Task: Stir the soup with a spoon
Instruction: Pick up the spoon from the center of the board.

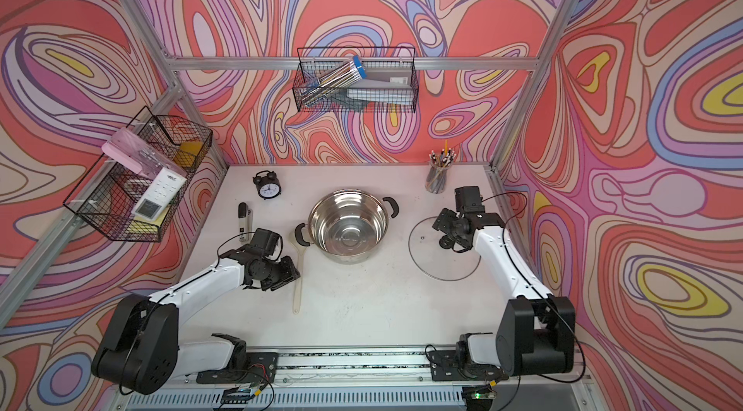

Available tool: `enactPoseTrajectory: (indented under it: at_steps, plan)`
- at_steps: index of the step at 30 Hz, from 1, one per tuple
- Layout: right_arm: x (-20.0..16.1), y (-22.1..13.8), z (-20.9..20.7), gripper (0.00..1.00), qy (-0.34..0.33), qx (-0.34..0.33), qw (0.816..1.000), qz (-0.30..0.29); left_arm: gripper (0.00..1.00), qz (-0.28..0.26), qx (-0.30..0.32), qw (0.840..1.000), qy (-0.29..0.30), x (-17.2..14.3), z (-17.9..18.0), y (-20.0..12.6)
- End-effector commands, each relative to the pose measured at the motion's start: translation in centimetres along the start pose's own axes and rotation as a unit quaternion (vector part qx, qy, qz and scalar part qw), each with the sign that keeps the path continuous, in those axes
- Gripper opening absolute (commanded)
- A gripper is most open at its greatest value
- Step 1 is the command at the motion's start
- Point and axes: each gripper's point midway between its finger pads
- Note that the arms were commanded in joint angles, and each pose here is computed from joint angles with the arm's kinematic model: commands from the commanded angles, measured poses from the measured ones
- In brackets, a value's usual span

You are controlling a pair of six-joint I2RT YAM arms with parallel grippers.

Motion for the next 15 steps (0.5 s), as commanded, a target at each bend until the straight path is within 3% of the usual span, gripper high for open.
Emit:
enactPoseTrajectory:
  at_steps: [1, 11, 15]
  plan:
    - [0.4, -1.4, 0.3, 0.81, 0.002, 0.006, 1.000, -0.004, 0.40, -0.009, -0.018, 1.000, 0.016, 1.0, -1.2, 0.2]
    - [0.6, -2.3, 0.5, 0.80, 0.004, 0.010, 1.000, -0.008, 0.35, 0.002, -0.030, 0.999, 0.019, 1.0, -2.2, 1.4]
    - [0.8, -2.8, 0.7, 0.80, 0.005, 0.011, 1.000, -0.012, 0.25, 0.004, -0.026, 1.000, 0.009, 0.5, -1.8, 1.8]
Point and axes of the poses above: each gripper's point midway between its finger pads, its own y axis out along the fingers, its own z axis along the line the jaws close on, x = y × z, and after that the axes turned 10 degrees about y, right-handed
